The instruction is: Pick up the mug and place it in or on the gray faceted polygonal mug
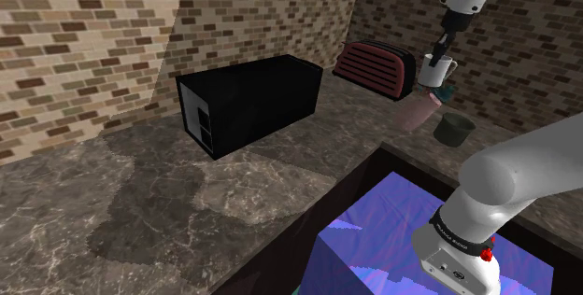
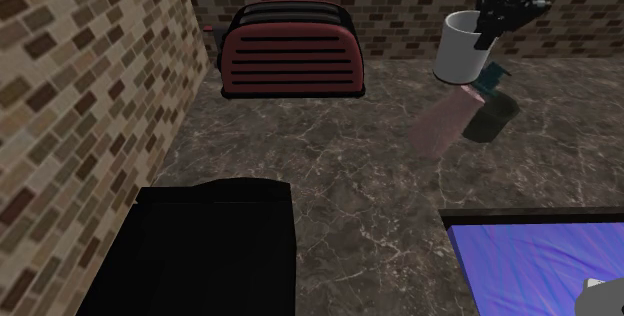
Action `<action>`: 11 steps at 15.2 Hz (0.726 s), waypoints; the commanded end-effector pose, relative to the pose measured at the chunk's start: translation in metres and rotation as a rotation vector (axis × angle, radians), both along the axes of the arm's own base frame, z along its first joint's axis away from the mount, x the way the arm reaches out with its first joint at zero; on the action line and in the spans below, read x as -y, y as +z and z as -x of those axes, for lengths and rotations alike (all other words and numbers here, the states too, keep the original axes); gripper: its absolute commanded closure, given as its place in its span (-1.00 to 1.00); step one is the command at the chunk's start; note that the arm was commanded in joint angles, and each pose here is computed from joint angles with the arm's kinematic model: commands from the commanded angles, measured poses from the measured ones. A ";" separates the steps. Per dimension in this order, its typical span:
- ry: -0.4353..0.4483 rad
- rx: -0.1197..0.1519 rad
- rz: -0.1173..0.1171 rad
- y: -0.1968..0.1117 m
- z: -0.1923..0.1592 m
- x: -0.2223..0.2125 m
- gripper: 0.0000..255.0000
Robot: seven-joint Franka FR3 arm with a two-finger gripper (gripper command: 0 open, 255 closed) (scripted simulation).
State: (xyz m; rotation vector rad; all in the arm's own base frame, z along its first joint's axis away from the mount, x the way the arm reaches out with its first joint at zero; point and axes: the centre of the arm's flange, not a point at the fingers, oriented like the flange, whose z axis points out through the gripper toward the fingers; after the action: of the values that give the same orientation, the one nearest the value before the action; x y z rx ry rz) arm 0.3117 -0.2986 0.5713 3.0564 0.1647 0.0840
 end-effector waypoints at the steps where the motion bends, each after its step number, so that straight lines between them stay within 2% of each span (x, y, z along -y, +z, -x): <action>1: 0.001 0.000 0.000 0.001 0.024 0.012 1.00; 11: 0.001 0.000 0.000 0.013 0.144 0.066 1.00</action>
State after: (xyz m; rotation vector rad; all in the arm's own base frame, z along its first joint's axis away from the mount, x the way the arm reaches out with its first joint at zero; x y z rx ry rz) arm 0.1791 -0.3573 0.5829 3.0565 0.1645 0.0847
